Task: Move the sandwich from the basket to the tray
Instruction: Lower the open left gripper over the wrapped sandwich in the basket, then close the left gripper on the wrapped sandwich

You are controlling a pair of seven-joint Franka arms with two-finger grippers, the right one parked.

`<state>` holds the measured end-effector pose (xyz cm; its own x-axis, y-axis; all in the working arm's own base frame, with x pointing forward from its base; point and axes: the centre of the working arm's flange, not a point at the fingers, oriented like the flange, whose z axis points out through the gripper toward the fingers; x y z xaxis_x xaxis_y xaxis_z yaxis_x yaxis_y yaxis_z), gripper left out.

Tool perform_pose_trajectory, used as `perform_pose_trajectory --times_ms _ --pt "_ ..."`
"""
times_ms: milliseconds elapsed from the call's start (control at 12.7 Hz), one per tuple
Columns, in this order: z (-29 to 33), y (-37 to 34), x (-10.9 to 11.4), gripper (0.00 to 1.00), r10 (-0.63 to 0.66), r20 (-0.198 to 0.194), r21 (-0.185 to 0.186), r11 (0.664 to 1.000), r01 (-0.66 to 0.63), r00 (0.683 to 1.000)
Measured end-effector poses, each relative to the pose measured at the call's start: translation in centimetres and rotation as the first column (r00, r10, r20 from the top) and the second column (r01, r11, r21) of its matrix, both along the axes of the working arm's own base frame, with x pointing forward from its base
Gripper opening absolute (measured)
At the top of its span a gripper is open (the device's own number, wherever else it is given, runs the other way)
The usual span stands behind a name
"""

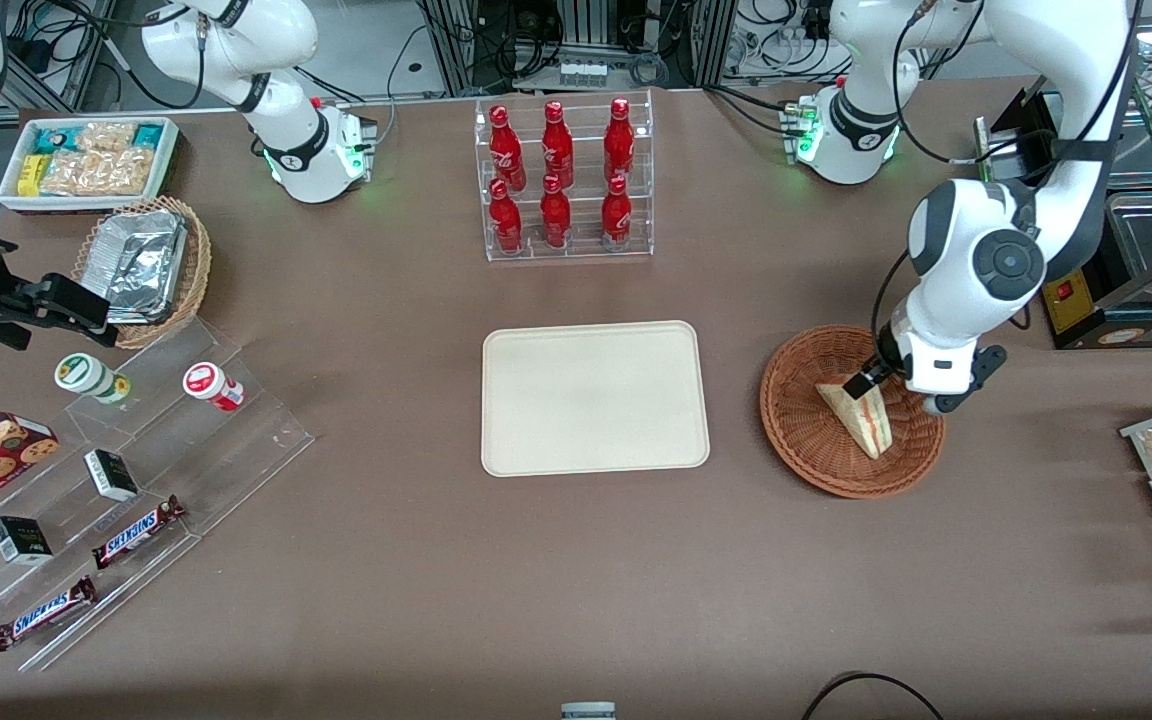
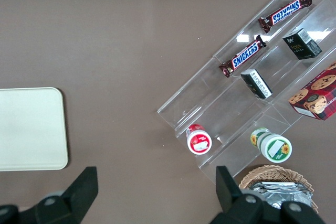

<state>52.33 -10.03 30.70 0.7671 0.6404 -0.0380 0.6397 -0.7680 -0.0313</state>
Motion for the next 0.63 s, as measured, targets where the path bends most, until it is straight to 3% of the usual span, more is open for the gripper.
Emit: perform_pose_trajectory --times_ms 632 --pt "-2.5 -0.1 1.1 1.00 -0.065 -0.025 0.010 0.998 0.065 0.998"
